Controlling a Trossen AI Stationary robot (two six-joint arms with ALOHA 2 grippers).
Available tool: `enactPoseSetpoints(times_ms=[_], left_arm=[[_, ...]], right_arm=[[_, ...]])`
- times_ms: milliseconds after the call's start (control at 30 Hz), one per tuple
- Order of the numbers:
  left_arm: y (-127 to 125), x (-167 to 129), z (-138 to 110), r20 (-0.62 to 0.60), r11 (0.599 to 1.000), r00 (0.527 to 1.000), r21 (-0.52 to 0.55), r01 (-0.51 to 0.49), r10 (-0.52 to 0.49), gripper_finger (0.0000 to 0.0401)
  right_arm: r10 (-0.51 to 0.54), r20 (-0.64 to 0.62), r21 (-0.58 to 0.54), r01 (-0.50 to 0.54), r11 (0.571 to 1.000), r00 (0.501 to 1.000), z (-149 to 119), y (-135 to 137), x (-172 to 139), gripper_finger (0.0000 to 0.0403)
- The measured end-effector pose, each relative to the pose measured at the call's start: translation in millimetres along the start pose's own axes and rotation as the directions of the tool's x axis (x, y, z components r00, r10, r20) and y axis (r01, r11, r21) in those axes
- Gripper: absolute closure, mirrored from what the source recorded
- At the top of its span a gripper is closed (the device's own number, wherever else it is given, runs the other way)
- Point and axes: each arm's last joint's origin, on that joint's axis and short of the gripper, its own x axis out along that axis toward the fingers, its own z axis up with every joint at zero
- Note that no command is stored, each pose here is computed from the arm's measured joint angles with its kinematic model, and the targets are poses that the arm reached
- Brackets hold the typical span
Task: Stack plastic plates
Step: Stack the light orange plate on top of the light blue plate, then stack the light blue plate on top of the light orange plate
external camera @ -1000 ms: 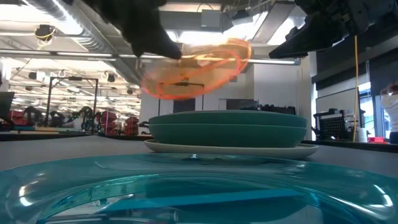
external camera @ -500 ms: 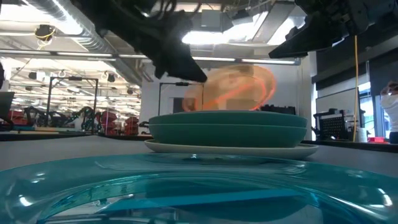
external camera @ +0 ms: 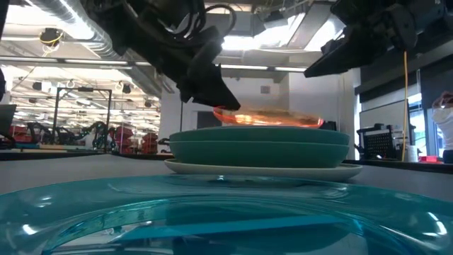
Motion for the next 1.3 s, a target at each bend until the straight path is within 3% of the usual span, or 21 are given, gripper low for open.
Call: enactPoseSetpoints(times_ms=[167, 433, 700, 1000, 1067, 1300], left_arm=[[-1.7, -4.6, 1.5, -0.015, 0.998, 0.999, 0.045, 0.052, -0.051, 0.0296], [-24.5, -35.2, 5.4, -0.072, 0.968, 0.974, 0.114, 0.223, -0.216, 0.0288], [-71.4, -60.9, -7.9, -0.106, 0.875, 0.931, 0.32, 0.364, -0.349, 0.0287], [-106.4, -82.9, -24.6, -0.152, 0.816, 0.884, 0.339, 0.467, -0.443, 0.0287], [-112.4, -87.7, -27.2, -0.155, 0.82, 0.875, 0.306, 0.484, -0.459, 0.0287], [-121.6, -91.7, -34.2, -0.141, 0.889, 0.896, 0.135, 0.438, -0.42, 0.0287]], right_arm=[[0.001, -0.01, -0.023, -0.001, 1.0, 1.0, -1.2, 0.4, 1.9, 0.0258], [0.001, -0.009, -0.023, -0.001, 1.0, 1.0, -1.1, 0.4, 1.8, 0.0258], [0.001, -0.01, -0.023, -0.001, 1.0, 1.0, -1.1, 0.4, 1.8, 0.0258], [0.001, -0.01, -0.023, -0.001, 1.0, 1.0, -1.1, 0.4, 1.8, 0.0258], [0.002, -0.01, -0.023, -0.002, 1.0, 1.0, -1.1, 0.5, 1.8, 0.0258], [0.002, -0.011, -0.017, -0.002, 1.0, 1.0, -1.2, 0.5, 1.8, 0.0258]])
